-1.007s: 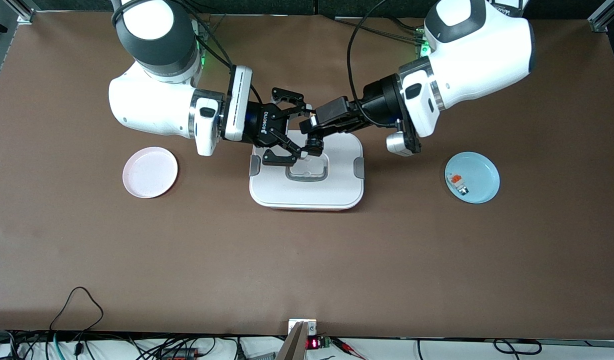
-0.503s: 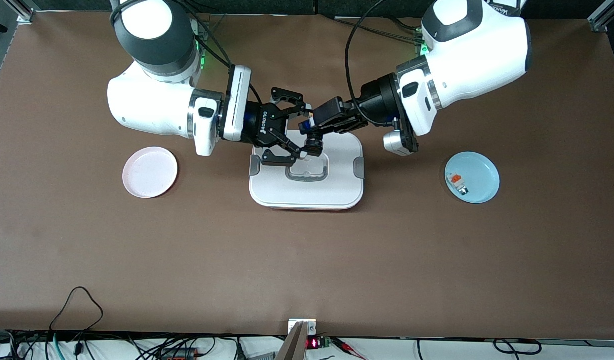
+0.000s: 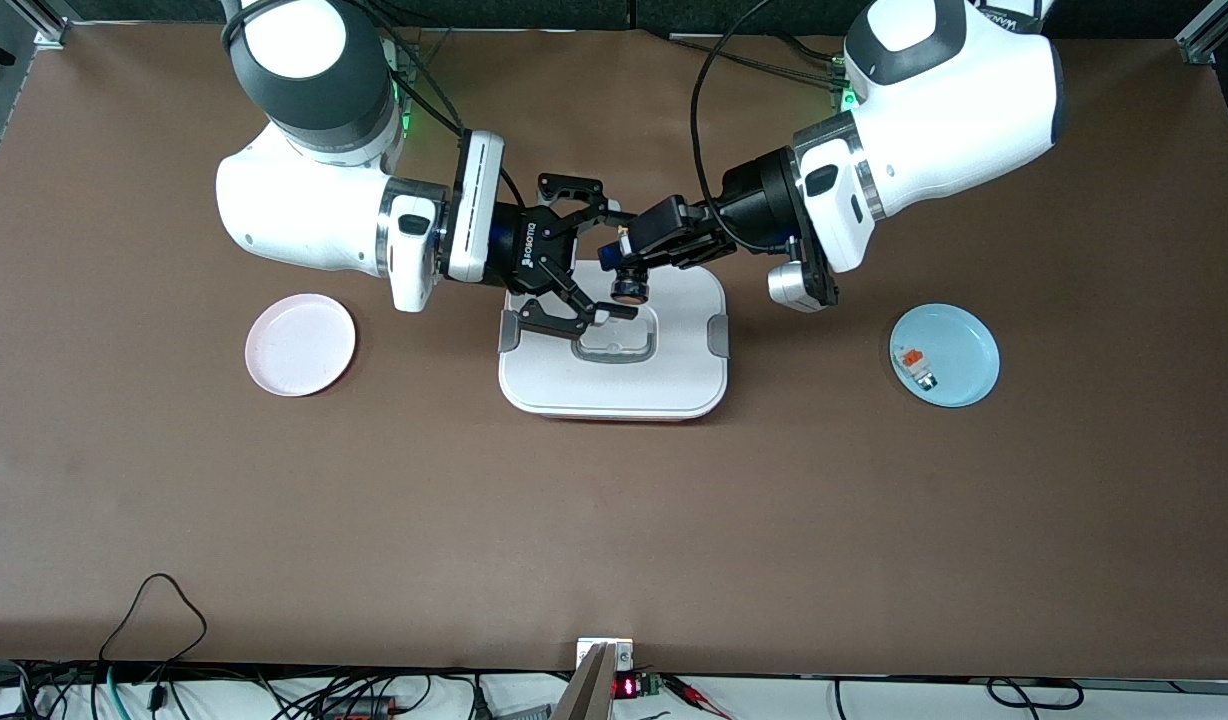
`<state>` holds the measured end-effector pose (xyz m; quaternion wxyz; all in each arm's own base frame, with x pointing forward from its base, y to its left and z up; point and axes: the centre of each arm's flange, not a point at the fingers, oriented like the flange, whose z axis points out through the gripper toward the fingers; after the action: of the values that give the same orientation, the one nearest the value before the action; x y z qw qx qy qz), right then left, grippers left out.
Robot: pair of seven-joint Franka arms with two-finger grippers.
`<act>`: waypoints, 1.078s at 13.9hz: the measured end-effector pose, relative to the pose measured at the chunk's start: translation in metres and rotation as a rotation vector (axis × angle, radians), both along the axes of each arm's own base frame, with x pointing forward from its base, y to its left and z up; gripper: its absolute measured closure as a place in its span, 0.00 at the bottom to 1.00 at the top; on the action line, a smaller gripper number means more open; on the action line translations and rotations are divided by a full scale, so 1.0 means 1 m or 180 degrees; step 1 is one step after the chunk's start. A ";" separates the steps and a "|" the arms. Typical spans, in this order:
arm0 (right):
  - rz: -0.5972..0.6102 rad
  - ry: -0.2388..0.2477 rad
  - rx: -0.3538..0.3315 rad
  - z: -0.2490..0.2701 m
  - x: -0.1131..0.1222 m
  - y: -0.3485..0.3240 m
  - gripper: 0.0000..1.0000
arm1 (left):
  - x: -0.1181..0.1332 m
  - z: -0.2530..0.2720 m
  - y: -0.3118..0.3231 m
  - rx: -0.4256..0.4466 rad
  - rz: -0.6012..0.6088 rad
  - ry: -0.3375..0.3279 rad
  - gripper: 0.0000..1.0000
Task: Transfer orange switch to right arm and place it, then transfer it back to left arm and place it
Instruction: 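Grasp the switch with the left gripper and open the right gripper, then move the switch to the blue plate while the right gripper withdraws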
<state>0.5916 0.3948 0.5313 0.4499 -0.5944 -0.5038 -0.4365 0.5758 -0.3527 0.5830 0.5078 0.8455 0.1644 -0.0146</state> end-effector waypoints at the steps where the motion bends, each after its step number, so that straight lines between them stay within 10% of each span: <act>1: 0.0000 0.0000 0.0000 0.000 0.000 0.000 0.00 | 0.000 0.000 0.001 0.0000 0.0004 0.0000 0.57; 10: -0.0074 -0.0006 -0.0026 -0.003 0.007 -0.009 0.00 | 0.021 -0.005 0.038 0.0032 0.0143 0.0064 0.57; 15: -0.0344 0.0005 -0.0138 -0.015 0.037 -0.060 0.00 | 0.048 -0.046 0.123 0.0489 0.0127 0.0308 0.57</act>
<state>0.6286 0.3345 0.5167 0.4131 -0.6307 -0.4799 -0.4486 0.6241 -0.2296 0.5370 0.4331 0.8768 0.2061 -0.0327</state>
